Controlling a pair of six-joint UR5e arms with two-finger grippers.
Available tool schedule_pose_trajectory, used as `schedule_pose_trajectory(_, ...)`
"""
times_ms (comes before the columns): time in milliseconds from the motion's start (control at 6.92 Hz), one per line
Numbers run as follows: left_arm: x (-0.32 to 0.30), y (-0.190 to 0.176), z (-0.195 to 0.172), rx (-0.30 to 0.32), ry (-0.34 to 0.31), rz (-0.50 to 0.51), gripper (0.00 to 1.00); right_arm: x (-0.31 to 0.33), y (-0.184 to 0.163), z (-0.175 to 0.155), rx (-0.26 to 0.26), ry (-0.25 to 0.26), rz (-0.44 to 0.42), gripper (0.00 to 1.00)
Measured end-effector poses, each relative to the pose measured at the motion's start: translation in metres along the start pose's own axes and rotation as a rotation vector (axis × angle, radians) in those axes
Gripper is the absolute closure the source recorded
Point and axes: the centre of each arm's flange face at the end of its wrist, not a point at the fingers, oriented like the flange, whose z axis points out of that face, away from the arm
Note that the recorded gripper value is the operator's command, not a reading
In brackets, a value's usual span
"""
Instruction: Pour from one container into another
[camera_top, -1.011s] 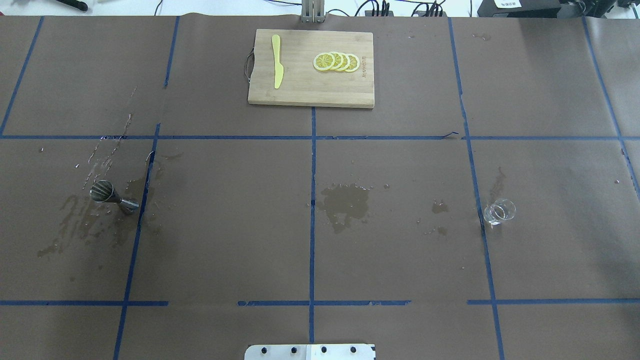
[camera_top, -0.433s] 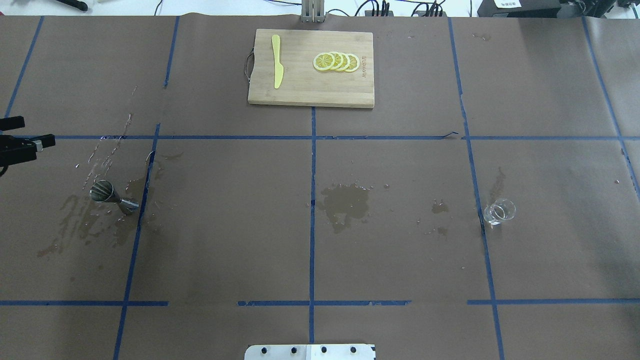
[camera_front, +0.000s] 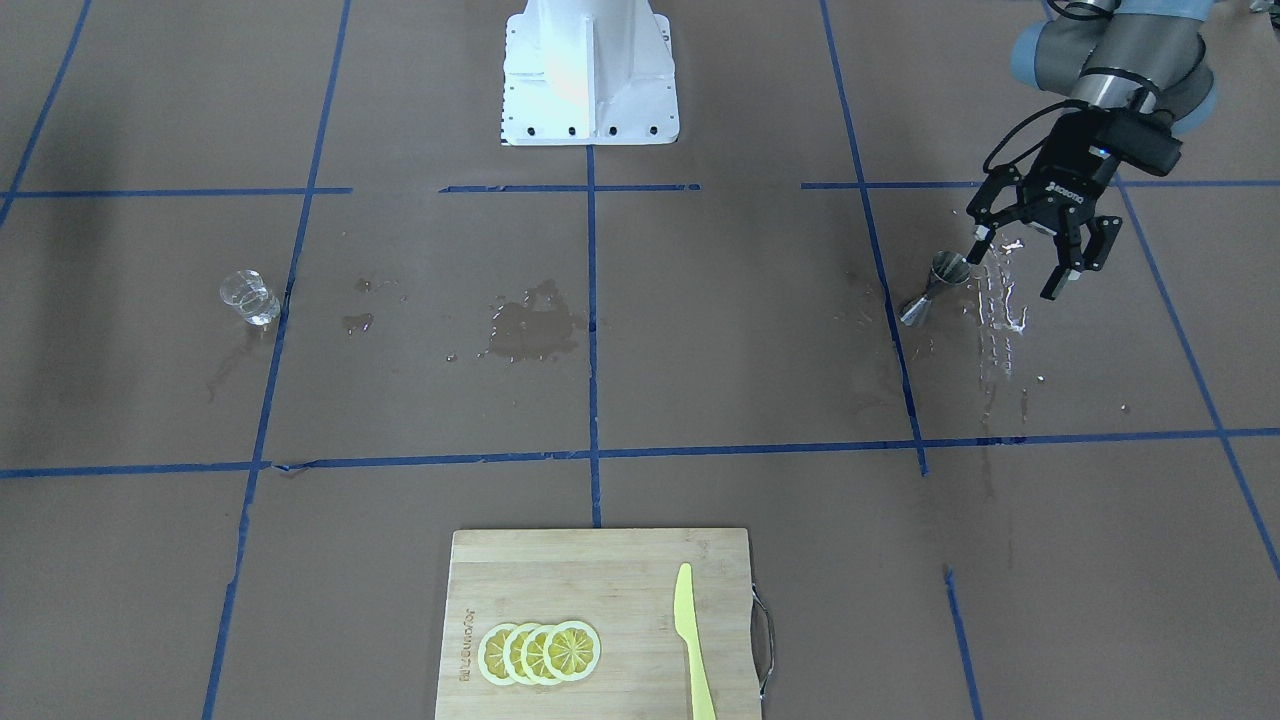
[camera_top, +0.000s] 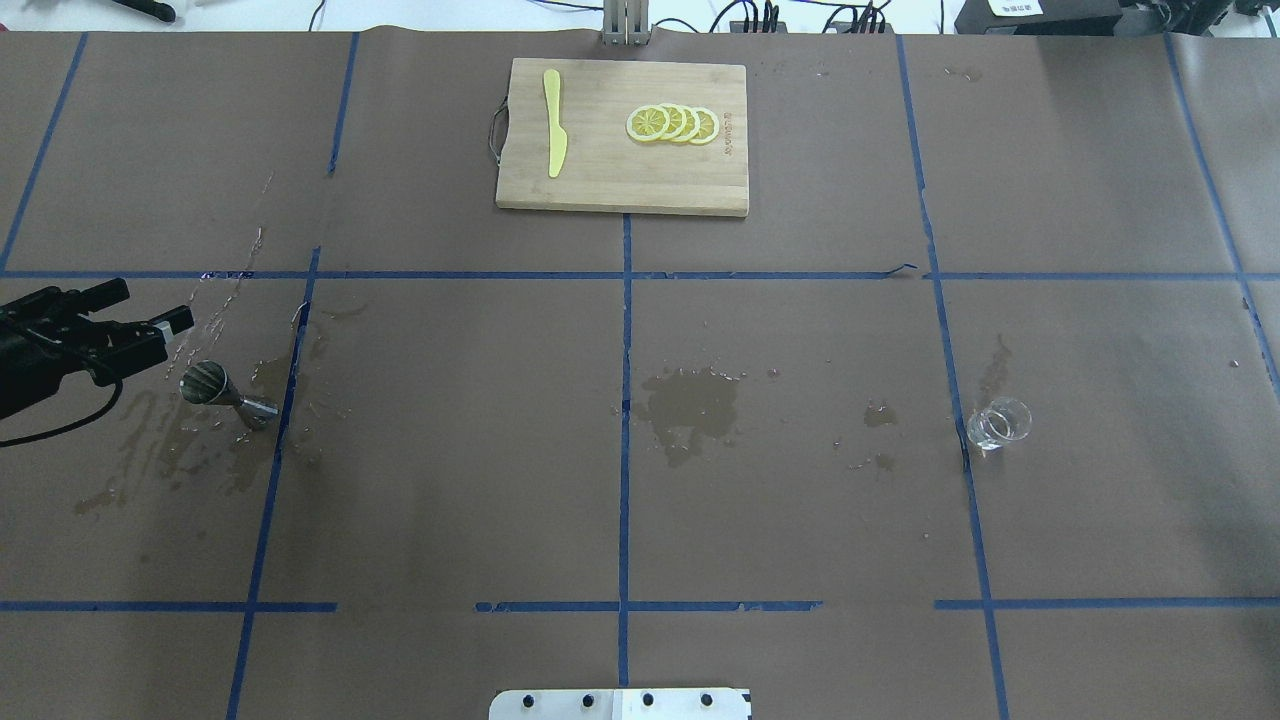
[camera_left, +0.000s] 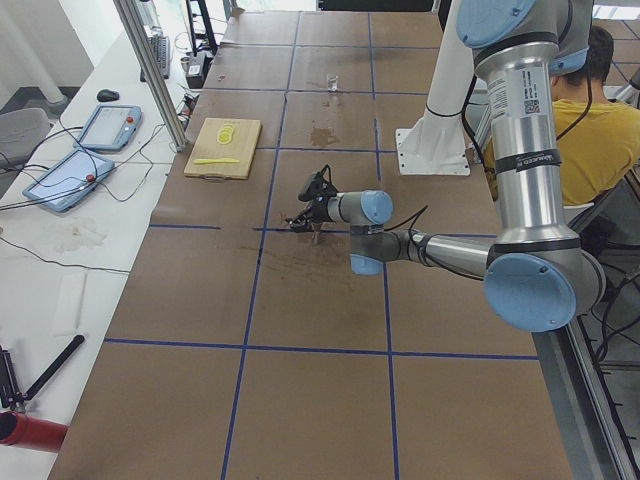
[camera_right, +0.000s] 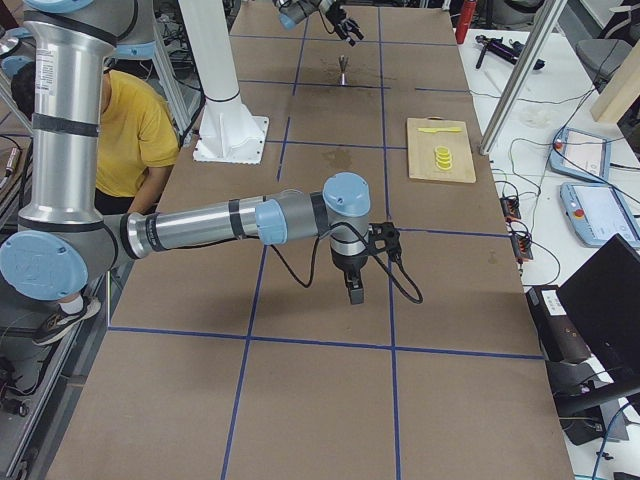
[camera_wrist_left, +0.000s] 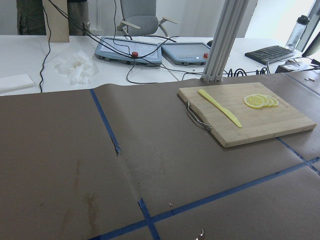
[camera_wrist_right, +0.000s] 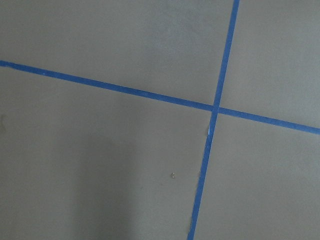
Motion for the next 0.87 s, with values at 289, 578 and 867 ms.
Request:
schedule_pose_trajectory(289,0.026,0.037,0.003,0.070,-0.068,0.007,0.00,0.001,0.001,0.001,-0.002,0.000,0.003,0.00)
schedule_pose_trajectory(578,0.034,0.065,0.002,0.120,-0.129,0.027,0.00,0.001,0.002,0.001,-0.003,0.000,0.003,0.00)
schedule_pose_trajectory(867,0.034,0.091,0.006,0.140,-0.172,0.037,0.00,0.002,0.002,0.001,-0.004,0.001,0.005,0.00)
